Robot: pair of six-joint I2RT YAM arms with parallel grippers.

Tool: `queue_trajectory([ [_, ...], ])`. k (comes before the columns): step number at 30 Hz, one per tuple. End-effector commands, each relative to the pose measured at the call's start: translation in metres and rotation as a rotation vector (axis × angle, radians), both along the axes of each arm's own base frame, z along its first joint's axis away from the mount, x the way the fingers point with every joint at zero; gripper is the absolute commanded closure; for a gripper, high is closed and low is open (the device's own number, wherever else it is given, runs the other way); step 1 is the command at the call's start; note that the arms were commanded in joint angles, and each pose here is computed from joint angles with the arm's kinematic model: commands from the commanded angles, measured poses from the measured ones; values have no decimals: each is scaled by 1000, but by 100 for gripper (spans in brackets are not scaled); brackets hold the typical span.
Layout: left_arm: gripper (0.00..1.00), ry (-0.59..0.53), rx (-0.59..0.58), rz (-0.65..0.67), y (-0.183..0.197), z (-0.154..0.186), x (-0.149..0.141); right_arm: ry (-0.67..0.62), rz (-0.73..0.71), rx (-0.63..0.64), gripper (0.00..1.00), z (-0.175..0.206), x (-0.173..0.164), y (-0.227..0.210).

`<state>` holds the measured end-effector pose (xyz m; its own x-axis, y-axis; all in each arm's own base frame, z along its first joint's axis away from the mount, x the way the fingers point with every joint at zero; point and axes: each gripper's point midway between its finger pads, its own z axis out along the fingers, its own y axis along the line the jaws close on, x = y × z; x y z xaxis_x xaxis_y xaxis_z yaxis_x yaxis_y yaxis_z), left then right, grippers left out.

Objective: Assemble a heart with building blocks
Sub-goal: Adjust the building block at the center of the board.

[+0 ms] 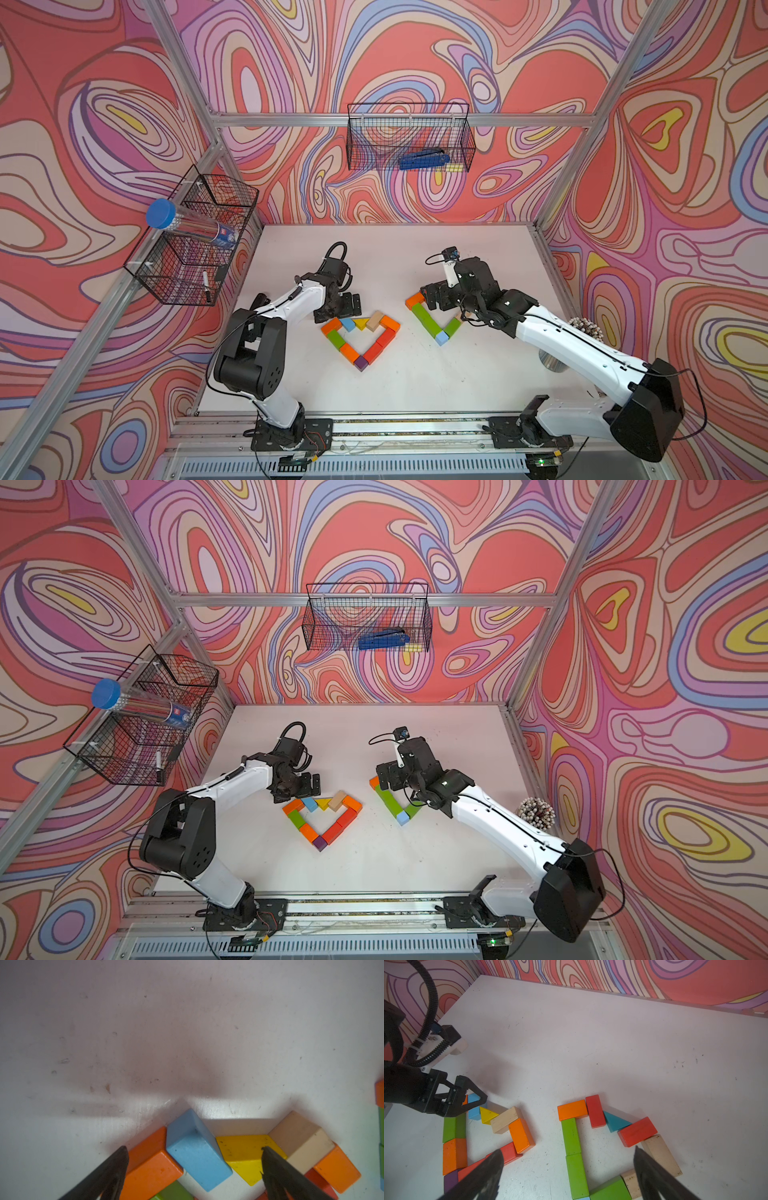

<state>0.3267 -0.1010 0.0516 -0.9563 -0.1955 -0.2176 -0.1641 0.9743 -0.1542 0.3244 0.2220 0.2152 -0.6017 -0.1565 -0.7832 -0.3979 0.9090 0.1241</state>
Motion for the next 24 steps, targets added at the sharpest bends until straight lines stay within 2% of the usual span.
queue_trajectory([
  [1, 0, 65, 19, 34, 8, -10, -15, 9, -4, 3, 2, -3, -2, -2],
  [24, 1, 95, -26, 39, 2, -13, -24, 19, 5, 7, 2, -7, -2, 0],
])
